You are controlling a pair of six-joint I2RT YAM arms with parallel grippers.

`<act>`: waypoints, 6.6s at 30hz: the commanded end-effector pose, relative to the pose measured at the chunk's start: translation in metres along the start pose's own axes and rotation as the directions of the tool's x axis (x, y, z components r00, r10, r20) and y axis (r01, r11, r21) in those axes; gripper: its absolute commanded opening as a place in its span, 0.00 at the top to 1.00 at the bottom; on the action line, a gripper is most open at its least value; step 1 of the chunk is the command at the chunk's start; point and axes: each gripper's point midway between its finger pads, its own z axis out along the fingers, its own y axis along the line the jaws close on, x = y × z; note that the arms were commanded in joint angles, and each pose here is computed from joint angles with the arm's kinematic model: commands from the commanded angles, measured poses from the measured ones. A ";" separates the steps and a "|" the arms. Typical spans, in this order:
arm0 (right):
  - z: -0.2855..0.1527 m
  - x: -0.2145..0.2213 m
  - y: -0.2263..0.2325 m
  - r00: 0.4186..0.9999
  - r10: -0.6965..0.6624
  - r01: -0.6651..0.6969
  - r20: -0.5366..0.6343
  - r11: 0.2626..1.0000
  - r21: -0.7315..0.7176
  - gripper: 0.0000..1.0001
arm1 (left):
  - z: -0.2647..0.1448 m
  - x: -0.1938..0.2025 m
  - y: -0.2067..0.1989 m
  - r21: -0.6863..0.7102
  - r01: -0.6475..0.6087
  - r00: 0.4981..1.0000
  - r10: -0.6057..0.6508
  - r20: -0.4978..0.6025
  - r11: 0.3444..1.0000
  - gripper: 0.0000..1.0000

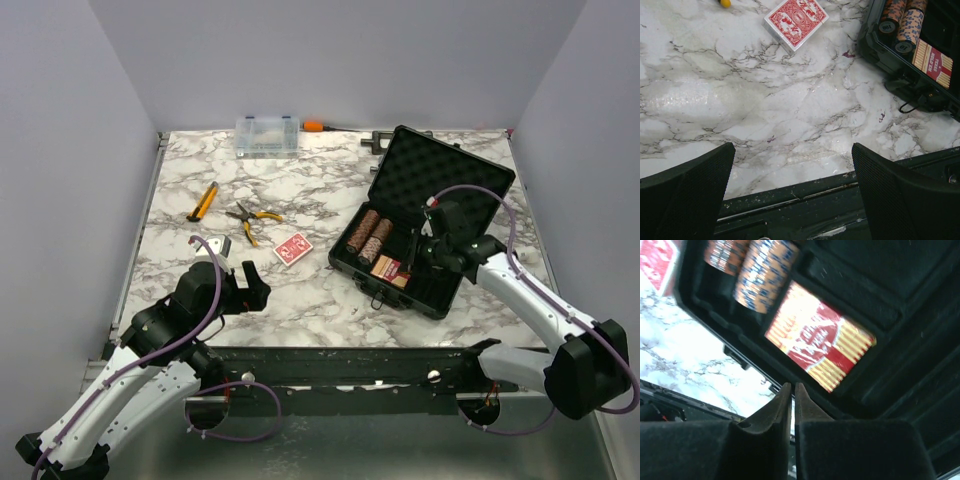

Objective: Pack up texas hold em set

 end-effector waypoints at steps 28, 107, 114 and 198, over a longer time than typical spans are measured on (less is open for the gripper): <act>0.019 0.018 -0.050 0.983 0.179 -0.158 -0.042 0.940 0.303 0.97 | -0.009 -0.011 -0.007 0.050 0.010 0.998 -0.013 0.054 0.999 0.02; -0.060 -0.034 -0.004 0.970 -0.057 0.042 0.238 0.997 0.067 0.00 | 0.222 -0.035 -0.015 0.391 -0.546 0.585 0.671 -0.455 0.741 0.17; -0.053 -0.034 0.001 0.977 -0.052 0.043 0.208 0.998 0.049 0.00 | 0.230 -0.026 -0.012 0.414 -0.512 0.577 0.658 -0.484 0.753 0.18; -0.063 -0.038 -0.016 0.933 0.167 -0.208 0.320 0.973 0.097 0.01 | 0.150 -0.033 -0.224 0.253 0.185 0.816 -0.005 -0.579 0.950 0.78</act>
